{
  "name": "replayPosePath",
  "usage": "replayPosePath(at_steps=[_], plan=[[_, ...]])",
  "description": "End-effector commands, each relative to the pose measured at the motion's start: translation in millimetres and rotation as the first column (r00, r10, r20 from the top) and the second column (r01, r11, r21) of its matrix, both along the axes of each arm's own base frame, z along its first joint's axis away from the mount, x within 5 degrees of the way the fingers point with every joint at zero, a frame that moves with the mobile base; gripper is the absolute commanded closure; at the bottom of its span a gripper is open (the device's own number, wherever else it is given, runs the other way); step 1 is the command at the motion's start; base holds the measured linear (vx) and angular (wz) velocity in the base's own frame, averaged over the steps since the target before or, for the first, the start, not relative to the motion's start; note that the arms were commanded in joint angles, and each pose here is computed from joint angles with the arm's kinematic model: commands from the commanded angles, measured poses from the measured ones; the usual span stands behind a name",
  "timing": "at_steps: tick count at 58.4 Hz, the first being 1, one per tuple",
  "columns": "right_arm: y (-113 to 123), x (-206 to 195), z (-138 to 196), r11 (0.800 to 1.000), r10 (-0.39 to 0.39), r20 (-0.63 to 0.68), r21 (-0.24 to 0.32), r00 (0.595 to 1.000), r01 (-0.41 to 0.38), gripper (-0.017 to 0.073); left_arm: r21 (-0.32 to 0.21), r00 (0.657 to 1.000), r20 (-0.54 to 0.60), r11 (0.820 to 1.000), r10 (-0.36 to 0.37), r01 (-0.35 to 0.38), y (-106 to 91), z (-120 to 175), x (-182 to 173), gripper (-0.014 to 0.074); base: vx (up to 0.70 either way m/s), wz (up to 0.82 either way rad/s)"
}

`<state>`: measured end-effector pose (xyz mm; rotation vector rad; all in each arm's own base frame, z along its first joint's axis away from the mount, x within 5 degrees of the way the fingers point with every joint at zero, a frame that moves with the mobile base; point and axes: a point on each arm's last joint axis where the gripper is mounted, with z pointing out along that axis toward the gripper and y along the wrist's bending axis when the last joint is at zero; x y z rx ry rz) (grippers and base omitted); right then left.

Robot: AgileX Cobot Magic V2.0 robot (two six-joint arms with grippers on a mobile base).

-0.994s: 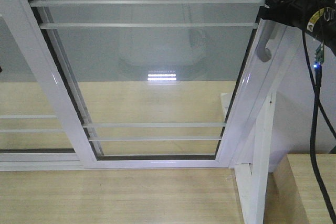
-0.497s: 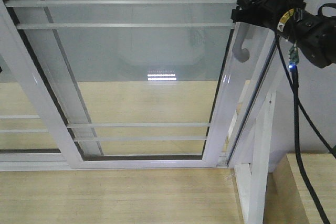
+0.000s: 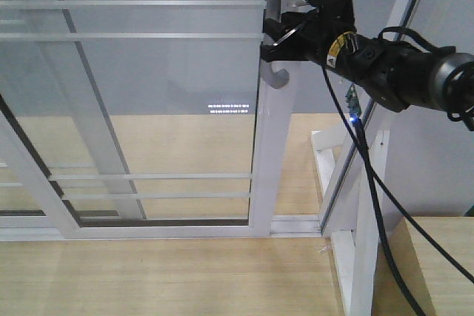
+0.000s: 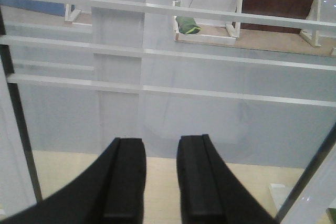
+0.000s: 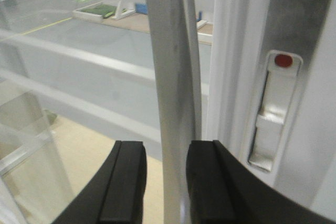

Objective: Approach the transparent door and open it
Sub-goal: 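Pull the handle with the right gripper, sliding the door toward the left arm, then release the handle with the right gripper and bring the left gripper to it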

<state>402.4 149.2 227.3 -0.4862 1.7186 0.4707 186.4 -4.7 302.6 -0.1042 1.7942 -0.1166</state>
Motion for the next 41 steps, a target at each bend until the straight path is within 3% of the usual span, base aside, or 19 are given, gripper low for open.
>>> replayPosePath(at_steps=[1,11,18,24,31,41], plan=[[6,-8,43,0.997,0.029,0.127,0.073,0.992,-0.039,0.0277,-0.011,0.993,0.12,1.0,0.006,-0.005,-0.1,20,2,0.0275,0.0,0.0],[-2,-28,89,0.989,-0.022,0.127,0.15,0.992,0.003,0.0277,-0.006,0.993,0.12,1.0,-0.006,0.007,-2.0,20,2,0.0275,0.0,0.0],[-18,-48,122,0.993,-0.107,0.136,0.059,0.985,0.099,0.0277,0.051,0.99,0.121,0.997,-0.068,0.062,-11.0,19,4,0.0275,0.0,0.0],[-36,-67,139,0.974,-0.216,0.1,-0.049,0.971,0.221,0.0277,0.12,0.982,0.112,0.983,-0.155,0.142,-24.9,13,11,0.0274,0.0,0.0],[-53,-104,146,0.959,-0.259,0.095,-0.089,0.961,0.267,0.0277,0.14,0.968,0.118,0.969,-0.22,0.203,-39.3,5,24,0.0274,0.0,0.0],[-75,-166,128,0.959,-0.265,0.082,-0.08,0.961,0.272,0.0277,0.133,0.959,0.142,0.965,-0.246,0.228,-50.1,-13,49,0.0223,0.0,0.0]])
